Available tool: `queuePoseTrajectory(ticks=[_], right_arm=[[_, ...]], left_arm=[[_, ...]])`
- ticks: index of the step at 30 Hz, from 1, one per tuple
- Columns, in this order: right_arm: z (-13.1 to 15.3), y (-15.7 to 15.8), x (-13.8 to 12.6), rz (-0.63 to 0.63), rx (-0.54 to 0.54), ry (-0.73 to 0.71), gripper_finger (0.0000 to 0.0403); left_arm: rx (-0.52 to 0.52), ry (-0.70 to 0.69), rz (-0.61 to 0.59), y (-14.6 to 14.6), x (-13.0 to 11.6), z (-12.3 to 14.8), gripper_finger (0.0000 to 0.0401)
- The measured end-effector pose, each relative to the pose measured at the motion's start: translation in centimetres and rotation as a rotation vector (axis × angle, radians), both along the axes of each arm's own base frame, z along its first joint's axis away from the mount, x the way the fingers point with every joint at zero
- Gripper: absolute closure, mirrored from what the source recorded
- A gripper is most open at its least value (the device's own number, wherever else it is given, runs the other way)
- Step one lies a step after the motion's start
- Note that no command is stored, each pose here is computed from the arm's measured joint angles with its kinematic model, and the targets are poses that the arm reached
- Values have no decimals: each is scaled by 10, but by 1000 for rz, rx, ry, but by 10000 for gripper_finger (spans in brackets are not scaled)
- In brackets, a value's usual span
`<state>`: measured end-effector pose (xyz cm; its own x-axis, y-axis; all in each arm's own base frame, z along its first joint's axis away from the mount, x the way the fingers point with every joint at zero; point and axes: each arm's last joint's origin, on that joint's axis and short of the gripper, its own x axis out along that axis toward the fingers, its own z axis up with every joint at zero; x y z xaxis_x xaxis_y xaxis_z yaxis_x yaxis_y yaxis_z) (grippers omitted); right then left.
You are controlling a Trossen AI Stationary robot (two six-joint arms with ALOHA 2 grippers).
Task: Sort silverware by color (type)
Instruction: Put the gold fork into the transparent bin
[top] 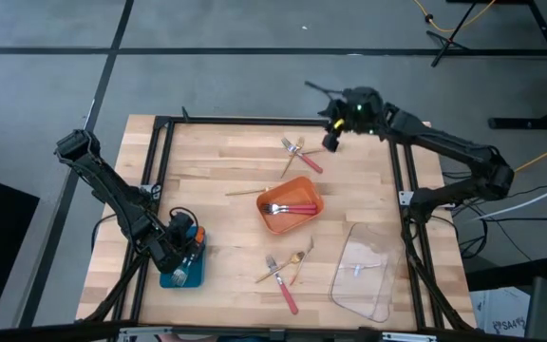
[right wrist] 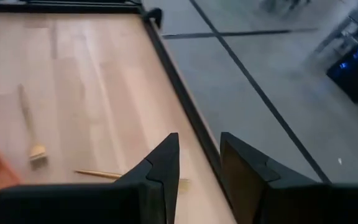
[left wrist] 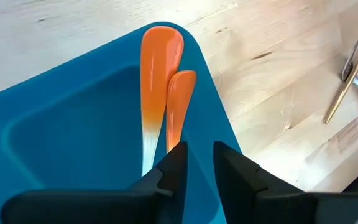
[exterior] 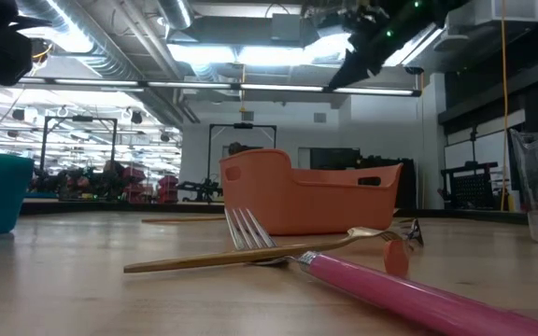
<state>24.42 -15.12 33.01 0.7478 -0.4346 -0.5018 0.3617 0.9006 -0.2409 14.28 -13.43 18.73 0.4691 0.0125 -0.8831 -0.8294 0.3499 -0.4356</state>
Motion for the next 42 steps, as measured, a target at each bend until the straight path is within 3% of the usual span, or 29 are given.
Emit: queuePoseTrajectory(ticks=[8,18,24,34,42], right_arm=[[-20,-48,-16,-34,115,4,295],[-81,-81,1,-40,283,129,295],[-106,-88,8,-45,344,192,295],[-125,-88,9,-49,416,268,295],[-133,-69,27,62,407,314,295]], left_arm=[[1,-1,0,0,0,0,330],[1,-1,0,0,0,0,330],[1,-1,1,0,0,0,330],[24,-25,12,1,1,0,330],[25,-26,13,1,1,0,330]])
